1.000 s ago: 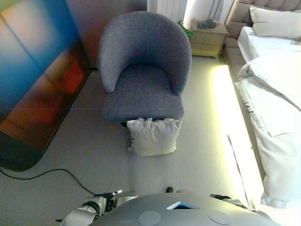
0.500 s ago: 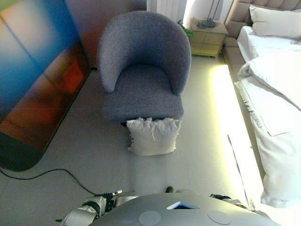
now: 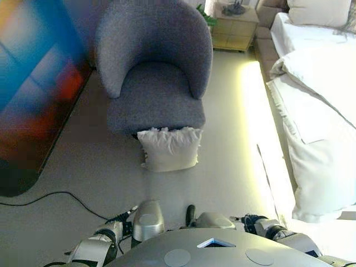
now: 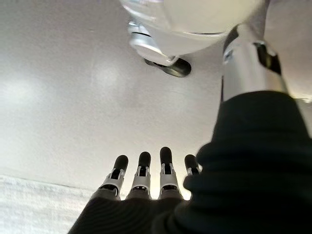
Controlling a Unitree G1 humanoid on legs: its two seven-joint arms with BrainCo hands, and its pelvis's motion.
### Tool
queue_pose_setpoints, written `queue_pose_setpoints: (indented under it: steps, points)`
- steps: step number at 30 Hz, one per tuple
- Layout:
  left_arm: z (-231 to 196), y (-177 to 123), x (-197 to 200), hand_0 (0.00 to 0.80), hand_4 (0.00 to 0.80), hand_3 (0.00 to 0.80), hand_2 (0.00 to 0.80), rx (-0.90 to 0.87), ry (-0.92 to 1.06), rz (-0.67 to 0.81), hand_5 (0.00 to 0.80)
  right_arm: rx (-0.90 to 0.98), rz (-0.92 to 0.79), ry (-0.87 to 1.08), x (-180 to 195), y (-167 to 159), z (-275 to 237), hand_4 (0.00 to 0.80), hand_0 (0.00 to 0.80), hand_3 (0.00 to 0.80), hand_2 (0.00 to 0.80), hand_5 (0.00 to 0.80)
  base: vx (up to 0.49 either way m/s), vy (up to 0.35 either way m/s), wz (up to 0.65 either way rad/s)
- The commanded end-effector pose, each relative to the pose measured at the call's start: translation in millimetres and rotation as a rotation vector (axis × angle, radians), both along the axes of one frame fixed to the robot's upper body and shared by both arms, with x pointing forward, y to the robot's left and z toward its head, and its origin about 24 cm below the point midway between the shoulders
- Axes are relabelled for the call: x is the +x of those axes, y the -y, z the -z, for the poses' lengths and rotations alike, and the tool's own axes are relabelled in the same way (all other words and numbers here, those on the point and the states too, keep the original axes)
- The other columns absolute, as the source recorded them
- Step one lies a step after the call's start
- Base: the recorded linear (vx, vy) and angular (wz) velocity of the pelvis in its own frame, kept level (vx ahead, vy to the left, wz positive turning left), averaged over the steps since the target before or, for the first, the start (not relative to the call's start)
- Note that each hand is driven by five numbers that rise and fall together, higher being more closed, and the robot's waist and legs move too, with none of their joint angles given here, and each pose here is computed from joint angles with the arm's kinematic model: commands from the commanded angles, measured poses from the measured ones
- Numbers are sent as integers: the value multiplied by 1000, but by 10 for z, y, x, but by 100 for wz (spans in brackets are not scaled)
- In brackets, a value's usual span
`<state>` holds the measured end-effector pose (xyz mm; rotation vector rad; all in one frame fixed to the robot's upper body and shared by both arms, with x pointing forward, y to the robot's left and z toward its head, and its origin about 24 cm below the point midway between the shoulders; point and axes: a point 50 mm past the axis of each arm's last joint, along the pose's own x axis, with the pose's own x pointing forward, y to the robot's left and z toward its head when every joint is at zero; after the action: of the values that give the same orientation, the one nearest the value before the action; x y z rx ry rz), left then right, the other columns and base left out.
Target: Pick up the cushion and take it to the sofa
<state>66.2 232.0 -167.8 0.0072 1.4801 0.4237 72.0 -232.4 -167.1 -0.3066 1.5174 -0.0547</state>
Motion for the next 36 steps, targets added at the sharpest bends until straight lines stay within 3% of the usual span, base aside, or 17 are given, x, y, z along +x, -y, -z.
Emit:
queue_pose_setpoints:
  steps: [1, 13, 20, 24, 28, 31, 36]
  points:
    - [45, 60, -326, 0, 0, 0, 0, 1, -105, -8, 0, -25, -2, 4, -24, 133, -27, 0, 0, 0, 0, 0, 524, 54, -11]
    - [63, 118, -542, 0, 0, 0, 0, -98, -198, 38, 0, -26, 134, -145, -363, 97, 7, 0, 0, 0, 0, 0, 774, 130, -1]
    - [-18, -138, -118, 0, 0, 0, 0, -10, -53, 141, 0, -9, 128, 58, -34, 19, 2, 0, 0, 0, 0, 0, 751, 97, -13]
    - [-78, -104, 269, 0, 0, 0, 0, -32, 28, 186, 0, 1, 20, 193, 442, -42, -92, 0, 0, 0, 0, 0, 252, -45, 1]
    - [-143, 19, 629, 0, 0, 0, 0, -50, 116, 205, 0, -18, 23, 298, 750, -83, -186, 0, 0, 0, 0, 0, -42, -139, 3]
    - [-105, 54, 525, 0, 0, 0, 0, -62, 111, 100, 0, 4, -61, 244, 609, -76, -138, 0, 0, 0, 0, 0, 211, -201, 51]
    - [-44, 54, 284, 0, 0, 0, 0, -38, 45, 45, 0, 7, -64, 148, 300, -42, -54, 0, 0, 0, 0, 0, 237, -331, 45]
